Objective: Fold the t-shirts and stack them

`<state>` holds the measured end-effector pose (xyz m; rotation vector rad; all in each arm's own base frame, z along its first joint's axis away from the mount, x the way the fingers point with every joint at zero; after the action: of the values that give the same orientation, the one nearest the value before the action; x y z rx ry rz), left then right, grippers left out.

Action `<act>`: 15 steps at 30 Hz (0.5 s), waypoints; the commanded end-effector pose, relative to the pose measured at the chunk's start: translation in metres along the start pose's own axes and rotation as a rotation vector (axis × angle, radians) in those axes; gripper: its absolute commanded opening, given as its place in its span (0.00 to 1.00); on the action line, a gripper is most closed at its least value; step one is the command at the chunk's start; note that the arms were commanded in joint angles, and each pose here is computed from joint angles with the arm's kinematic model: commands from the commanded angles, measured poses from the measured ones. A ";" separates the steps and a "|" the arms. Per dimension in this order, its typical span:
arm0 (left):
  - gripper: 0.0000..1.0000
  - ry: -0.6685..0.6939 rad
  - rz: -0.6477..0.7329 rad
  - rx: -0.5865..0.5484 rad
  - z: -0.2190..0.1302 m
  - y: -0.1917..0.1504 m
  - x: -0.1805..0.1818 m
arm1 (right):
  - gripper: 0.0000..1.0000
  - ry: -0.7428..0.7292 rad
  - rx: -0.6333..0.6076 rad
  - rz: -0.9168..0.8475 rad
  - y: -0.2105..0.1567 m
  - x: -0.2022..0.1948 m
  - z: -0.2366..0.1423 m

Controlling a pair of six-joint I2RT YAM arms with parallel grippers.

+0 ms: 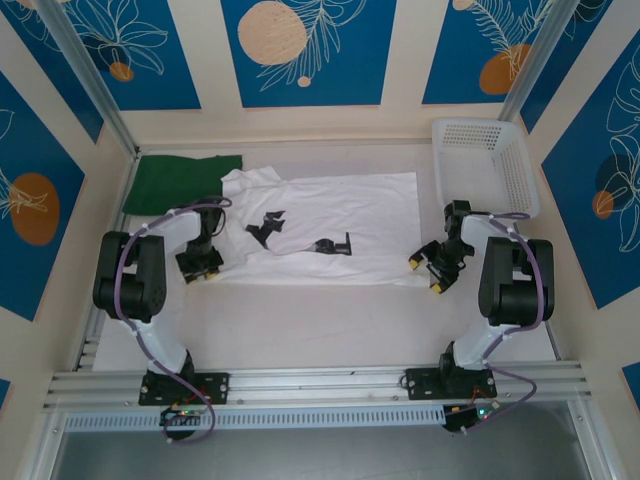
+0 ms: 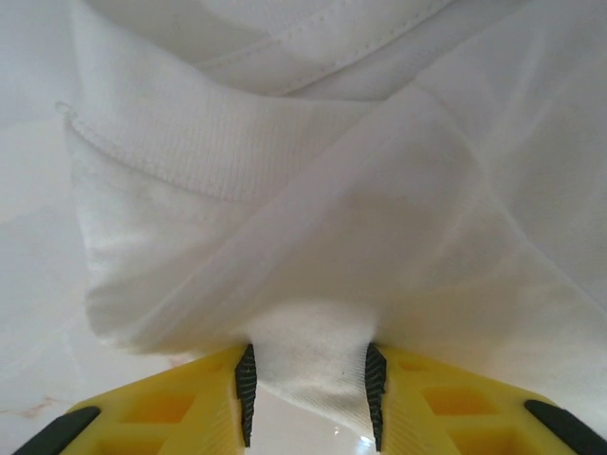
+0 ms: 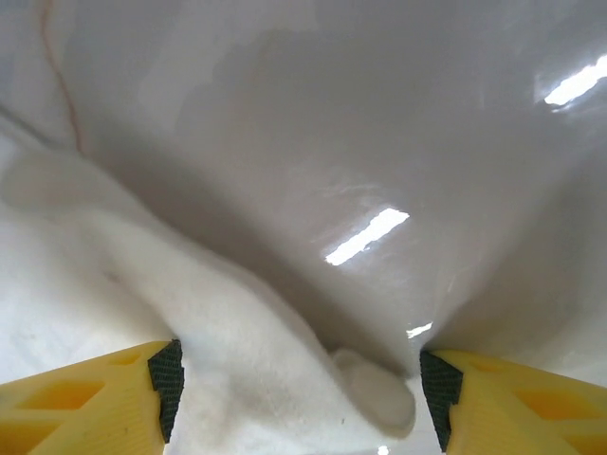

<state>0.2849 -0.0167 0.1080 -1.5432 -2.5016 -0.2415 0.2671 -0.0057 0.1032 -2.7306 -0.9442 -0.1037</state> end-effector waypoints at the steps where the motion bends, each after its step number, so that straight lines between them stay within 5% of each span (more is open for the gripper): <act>1: 0.40 0.075 0.015 0.036 0.001 -0.010 0.022 | 0.71 -0.149 0.042 0.045 -0.008 -0.028 0.009; 8: 0.52 -0.196 -0.007 -0.026 -0.058 -0.007 0.013 | 0.66 0.120 -0.084 -0.125 -0.042 -0.006 -0.045; 10: 0.51 -0.240 -0.008 -0.069 -0.080 -0.007 0.011 | 0.53 0.202 -0.085 -0.158 -0.052 -0.002 -0.054; 15: 0.27 -0.376 0.000 -0.092 -0.097 -0.013 -0.007 | 0.21 0.250 0.031 -0.172 -0.062 0.010 -0.044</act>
<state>0.2890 -0.0361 0.2005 -1.7298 -2.7837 -0.2223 0.2393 0.0256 0.1756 -2.6276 -1.1426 -0.5345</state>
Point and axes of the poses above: each hand's point on the last joint's axis, 136 mm out from that joint toward the fingers, its own z axis out along the fingers, its own x axis along the line the jaws close on, y = z × x, the point moved 9 cm from there along -z, back along the fingers, and after that the axes turned 2 degrees about z, right-handed, at the moved point
